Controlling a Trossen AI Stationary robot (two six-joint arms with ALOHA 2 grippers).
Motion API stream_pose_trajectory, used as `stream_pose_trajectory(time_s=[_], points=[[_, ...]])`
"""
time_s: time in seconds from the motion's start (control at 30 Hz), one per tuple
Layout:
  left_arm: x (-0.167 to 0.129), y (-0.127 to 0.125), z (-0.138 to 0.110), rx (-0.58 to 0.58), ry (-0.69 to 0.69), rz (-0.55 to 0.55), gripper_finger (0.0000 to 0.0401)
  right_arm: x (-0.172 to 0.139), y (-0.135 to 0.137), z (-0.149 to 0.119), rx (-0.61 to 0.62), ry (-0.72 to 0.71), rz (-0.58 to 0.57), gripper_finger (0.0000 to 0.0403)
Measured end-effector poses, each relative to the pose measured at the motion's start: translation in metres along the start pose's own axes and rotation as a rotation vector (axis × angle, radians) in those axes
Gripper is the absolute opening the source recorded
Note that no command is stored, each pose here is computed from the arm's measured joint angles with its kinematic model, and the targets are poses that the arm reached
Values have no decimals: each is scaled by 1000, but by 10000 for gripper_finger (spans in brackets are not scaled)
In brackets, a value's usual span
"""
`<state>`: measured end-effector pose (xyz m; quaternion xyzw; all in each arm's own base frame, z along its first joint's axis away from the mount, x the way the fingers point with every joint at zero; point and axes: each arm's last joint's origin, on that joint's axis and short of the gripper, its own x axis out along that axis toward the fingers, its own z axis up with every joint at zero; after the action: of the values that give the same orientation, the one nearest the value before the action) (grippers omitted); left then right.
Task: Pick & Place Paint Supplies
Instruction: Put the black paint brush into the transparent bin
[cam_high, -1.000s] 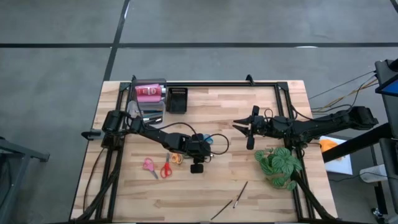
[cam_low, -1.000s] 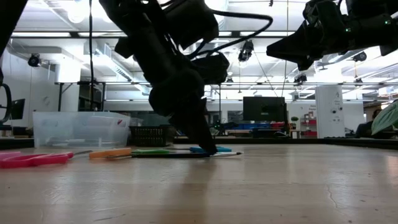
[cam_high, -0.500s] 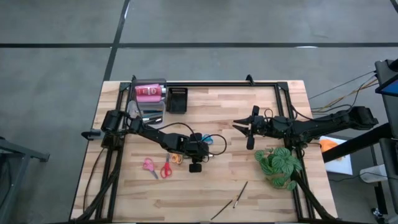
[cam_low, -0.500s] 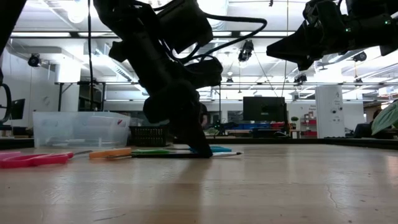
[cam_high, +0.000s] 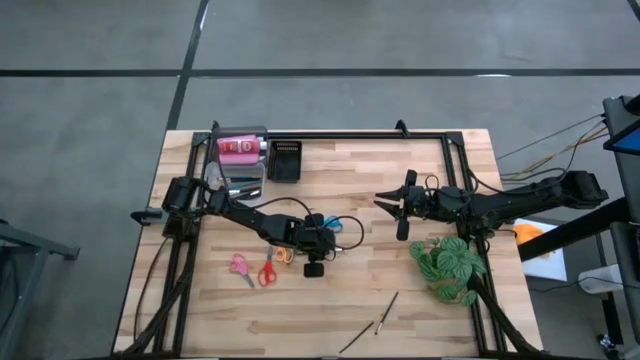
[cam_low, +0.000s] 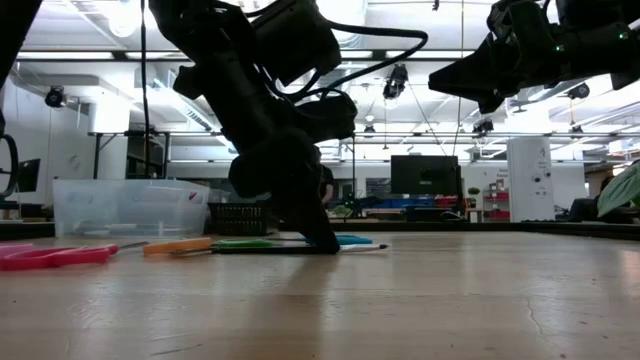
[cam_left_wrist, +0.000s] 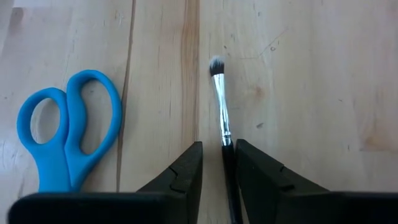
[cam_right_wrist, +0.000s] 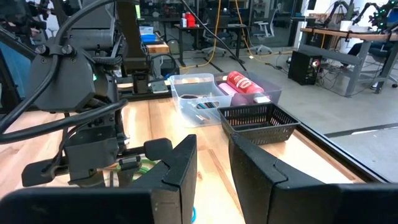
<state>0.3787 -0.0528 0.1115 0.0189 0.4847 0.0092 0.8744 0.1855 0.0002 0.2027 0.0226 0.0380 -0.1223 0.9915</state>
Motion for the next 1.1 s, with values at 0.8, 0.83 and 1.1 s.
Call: stream_pose_trajectory(time_s=[0.8,0.83,1.1], points=[[-1,0,1,-17,-15,-1,7,0,0,0,0,0,0,90],[-1,0,1,-26,-16,-1,7,0,0,0,0,0,0,90],[-10,1,13,-46,-59,-1,7,0,0,0,0,0,0,90]])
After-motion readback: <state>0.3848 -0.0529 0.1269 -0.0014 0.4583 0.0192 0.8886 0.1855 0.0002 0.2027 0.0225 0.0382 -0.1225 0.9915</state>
